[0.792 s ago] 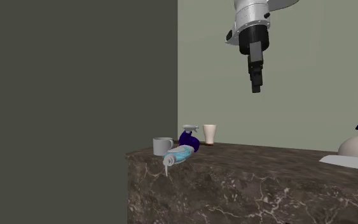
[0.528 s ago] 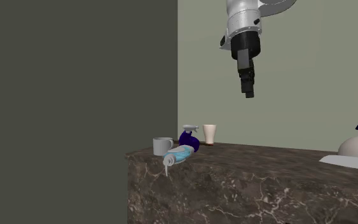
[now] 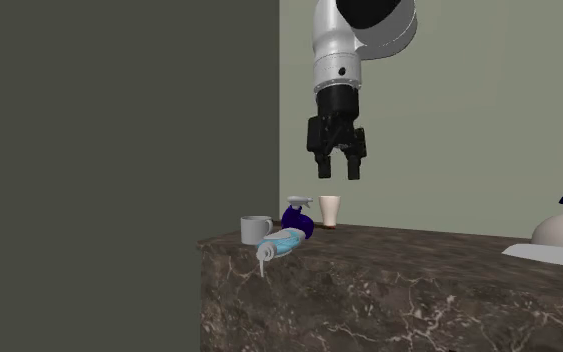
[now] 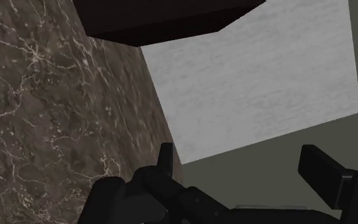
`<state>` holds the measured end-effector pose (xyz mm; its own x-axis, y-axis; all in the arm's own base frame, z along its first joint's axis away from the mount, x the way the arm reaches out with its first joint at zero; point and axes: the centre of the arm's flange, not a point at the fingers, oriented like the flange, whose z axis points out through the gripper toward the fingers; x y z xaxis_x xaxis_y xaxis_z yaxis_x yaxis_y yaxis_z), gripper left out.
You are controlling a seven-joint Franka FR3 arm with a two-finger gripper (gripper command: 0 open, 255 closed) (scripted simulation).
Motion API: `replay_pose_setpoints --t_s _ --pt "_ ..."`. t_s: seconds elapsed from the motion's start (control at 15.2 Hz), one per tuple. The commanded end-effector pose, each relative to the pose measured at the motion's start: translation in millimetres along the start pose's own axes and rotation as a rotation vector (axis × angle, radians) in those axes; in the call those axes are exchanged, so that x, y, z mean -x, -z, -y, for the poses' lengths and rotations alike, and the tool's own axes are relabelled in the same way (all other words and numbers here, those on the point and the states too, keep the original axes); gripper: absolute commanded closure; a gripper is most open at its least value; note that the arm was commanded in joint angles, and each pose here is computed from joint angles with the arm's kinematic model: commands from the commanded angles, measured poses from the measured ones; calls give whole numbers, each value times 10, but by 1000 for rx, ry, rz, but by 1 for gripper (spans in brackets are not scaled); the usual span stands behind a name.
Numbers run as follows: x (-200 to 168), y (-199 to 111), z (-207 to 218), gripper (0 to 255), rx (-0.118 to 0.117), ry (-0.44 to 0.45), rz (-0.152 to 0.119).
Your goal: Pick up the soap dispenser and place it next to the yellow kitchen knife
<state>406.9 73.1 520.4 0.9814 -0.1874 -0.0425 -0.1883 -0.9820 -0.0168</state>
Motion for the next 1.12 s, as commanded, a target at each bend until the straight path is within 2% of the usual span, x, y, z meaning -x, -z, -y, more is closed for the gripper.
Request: replay_pose_setpoints --t_s 0.0,0.53,1.06 --pt "-240 -155 89 0 -1 -88 -5" --pt "-1133 -662 186 0 -1 -415 -22" --pt "-2018 -1153 -11 0 0 -742 -39"
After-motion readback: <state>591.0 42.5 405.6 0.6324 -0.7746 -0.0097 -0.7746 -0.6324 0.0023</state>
